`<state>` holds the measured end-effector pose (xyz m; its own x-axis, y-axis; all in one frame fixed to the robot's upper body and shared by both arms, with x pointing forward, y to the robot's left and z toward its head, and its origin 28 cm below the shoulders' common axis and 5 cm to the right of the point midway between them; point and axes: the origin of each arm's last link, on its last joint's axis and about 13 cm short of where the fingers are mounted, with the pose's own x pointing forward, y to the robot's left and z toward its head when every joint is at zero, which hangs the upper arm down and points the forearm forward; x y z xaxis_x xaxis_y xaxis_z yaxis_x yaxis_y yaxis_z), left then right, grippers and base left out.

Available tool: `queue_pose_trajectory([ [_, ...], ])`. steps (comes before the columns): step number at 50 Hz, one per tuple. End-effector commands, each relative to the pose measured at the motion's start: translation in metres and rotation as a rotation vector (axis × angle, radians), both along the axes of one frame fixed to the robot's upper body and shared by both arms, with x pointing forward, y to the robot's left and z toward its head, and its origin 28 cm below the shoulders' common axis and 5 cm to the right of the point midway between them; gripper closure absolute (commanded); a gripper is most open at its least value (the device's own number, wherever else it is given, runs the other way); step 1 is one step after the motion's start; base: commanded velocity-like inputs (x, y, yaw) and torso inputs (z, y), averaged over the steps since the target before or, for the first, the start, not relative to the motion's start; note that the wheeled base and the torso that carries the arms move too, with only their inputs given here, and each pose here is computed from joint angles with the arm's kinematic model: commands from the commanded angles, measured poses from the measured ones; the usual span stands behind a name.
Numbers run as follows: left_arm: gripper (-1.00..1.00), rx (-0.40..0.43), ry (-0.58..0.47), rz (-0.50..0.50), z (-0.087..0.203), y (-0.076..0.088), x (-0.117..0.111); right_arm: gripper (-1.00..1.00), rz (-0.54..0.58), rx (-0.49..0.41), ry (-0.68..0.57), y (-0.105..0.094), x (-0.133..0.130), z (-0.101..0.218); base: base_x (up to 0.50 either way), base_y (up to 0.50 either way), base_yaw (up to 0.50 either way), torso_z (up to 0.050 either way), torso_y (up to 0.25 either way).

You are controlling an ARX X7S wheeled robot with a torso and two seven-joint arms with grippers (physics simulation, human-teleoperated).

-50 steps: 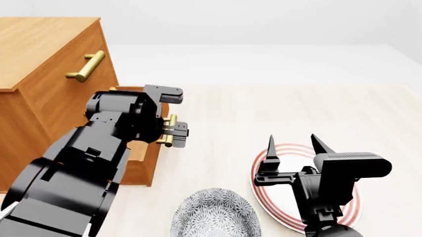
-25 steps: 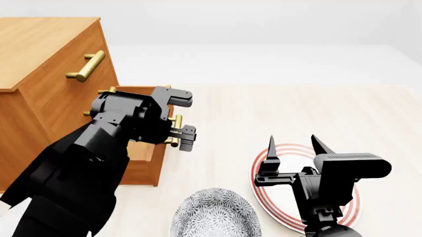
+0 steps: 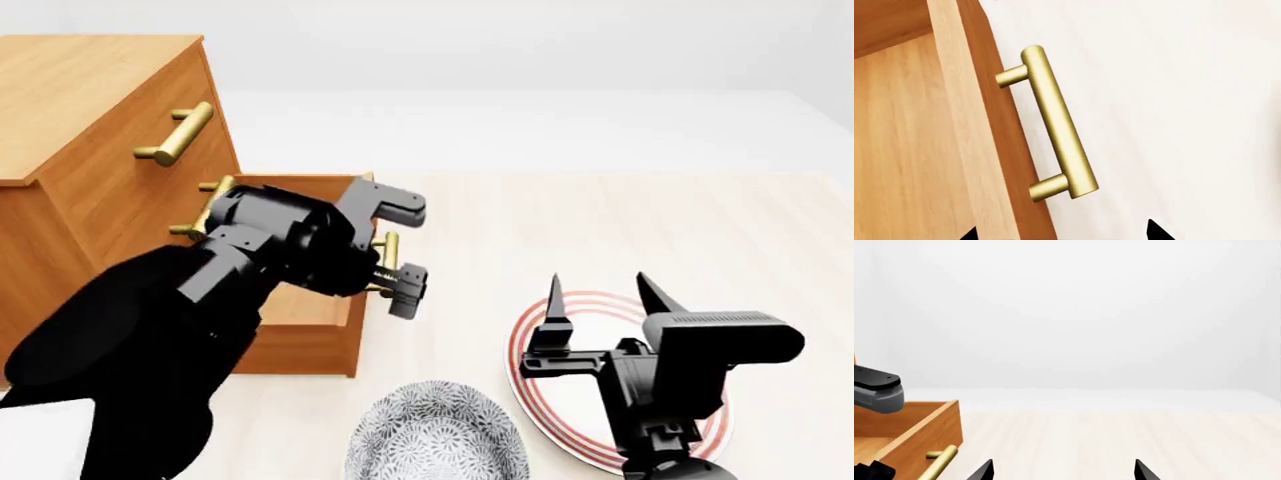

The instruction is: Open the bottom drawer of the cabinet.

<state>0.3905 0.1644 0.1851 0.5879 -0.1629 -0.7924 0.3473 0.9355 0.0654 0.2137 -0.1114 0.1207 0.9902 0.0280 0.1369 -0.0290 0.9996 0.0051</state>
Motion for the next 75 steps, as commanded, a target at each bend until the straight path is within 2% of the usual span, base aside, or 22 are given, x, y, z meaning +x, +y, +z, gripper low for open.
queue_pose_trajectory([
  [1,-1.00,-0.260,0.046,-0.127,0.002,-0.034,-0.008,-1.00,-0.005,0.001,-0.002,-0.001,-0.002,0.000,0.00,0.00,0.00,0.000,0.000],
  [7,-1.00,-0.274,0.031,-0.140,0.004,-0.035,-0.007,-1.00,-0.003,0.003,0.000,-0.001,-0.002,-0.001,0.00,0.00,0.00,0.000,0.000],
  [10,-1.00,-0.304,-0.028,-0.134,0.007,-0.034,-0.006,-1.00,-0.004,0.003,0.002,-0.001,-0.002,-0.002,0.00,0.00,0.00,0.000,0.000],
  [11,-1.00,-0.316,-0.058,-0.133,0.010,-0.034,-0.007,-1.00,-0.004,0.003,0.002,-0.001,-0.002,-0.002,0.00,0.00,0.00,0.000,0.000],
  [12,-1.00,-0.343,-0.153,-0.120,0.015,-0.033,-0.008,-1.00,-0.004,0.004,0.002,-0.001,-0.002,-0.002,0.00,0.00,0.00,0.000,0.000],
  [14,-1.00,-0.367,-0.189,-0.111,0.023,-0.032,-0.012,-1.00,-0.005,0.004,0.003,-0.001,-0.001,-0.002,0.01,0.00,-0.01,0.000,0.000],
  [15,-1.00,-0.388,-0.311,-0.086,0.035,-0.030,-0.017,-1.00,-0.003,0.002,0.004,-0.001,0.000,-0.002,0.01,0.00,-0.01,0.000,0.000],
  [16,-1.00,-0.387,-0.360,-0.077,0.040,-0.029,-0.020,-1.00,-0.002,0.003,0.004,0.000,0.000,-0.002,0.00,0.00,-0.01,0.000,0.000],
  [18,-1.00,-0.383,-0.521,-0.036,0.060,-0.026,-0.038,-1.00,0.000,0.004,0.000,0.000,0.000,-0.001,0.00,0.00,-0.01,0.000,0.000],
  [20,-1.00,-0.435,-0.558,-0.051,0.072,-0.023,-0.051,-1.00,-0.002,0.005,0.000,0.000,0.000,-0.001,0.00,0.00,-0.01,0.000,0.000],
  [21,-1.00,-0.412,-0.639,0.000,0.079,-0.020,-0.059,-1.00,-0.003,0.003,0.000,0.000,0.000,0.000,0.00,0.00,-0.01,0.000,0.000],
  [23,-1.00,-0.451,-0.728,0.026,0.093,-0.013,-0.079,-1.00,-0.001,0.001,-0.007,0.000,-0.001,0.002,0.00,0.00,0.00,0.000,0.000],
  [25,-1.00,-0.492,-0.763,-0.003,0.100,-0.009,-0.097,-1.00,0.000,0.001,-0.008,0.000,-0.001,0.002,0.00,0.00,0.00,0.000,0.000],
  [29,-1.00,-0.452,-0.881,-0.010,0.102,-0.002,-0.130,-1.00,-0.002,-0.003,-0.012,0.000,-0.001,0.004,0.00,0.00,0.00,0.000,0.000],
  [34,-1.00,-0.445,-0.928,-0.003,0.086,0.007,-0.150,-1.00,-0.006,-0.008,-0.028,-0.001,-0.001,0.011,0.00,0.00,0.00,0.000,0.000],
  [35,-1.00,-0.491,-0.915,-0.007,0.079,0.010,-0.156,-1.00,-0.006,-0.014,-0.034,-0.001,-0.001,0.014,0.00,0.00,0.00,0.000,0.000],
  [41,-1.00,-0.478,-0.967,0.018,0.066,0.016,-0.171,-1.00,0.000,-0.028,-0.053,0.002,0.000,0.021,0.00,0.00,0.00,0.000,0.000],
  [43,-1.00,-0.436,-1.045,0.032,0.061,0.017,-0.177,-1.00,-0.001,-0.035,-0.074,0.002,0.000,0.028,0.00,0.00,0.00,0.000,0.000],
  [48,-1.00,-0.460,-1.144,0.019,0.049,0.018,-0.190,-1.00,-0.009,-0.043,-0.156,0.002,-0.005,0.048,0.00,0.00,0.00,0.000,0.000],
  [51,-1.00,-0.472,-1.173,0.016,0.041,0.019,-0.195,-1.00,-0.031,-0.093,-0.225,0.005,-0.007,0.058,0.00,0.00,0.00,0.000,0.000],
  [62,-1.00,-0.406,-1.225,0.067,0.025,0.021,-0.187,-1.00,-0.024,-0.127,-0.359,0.011,-0.014,0.074,0.00,0.00,0.00,0.000,0.000],
  [75,-1.00,-0.378,-1.235,0.062,0.016,0.019,-0.184,-1.00,-0.010,-0.131,-0.387,0.013,-0.016,0.078,0.00,0.00,0.00,0.000,0.000],
])
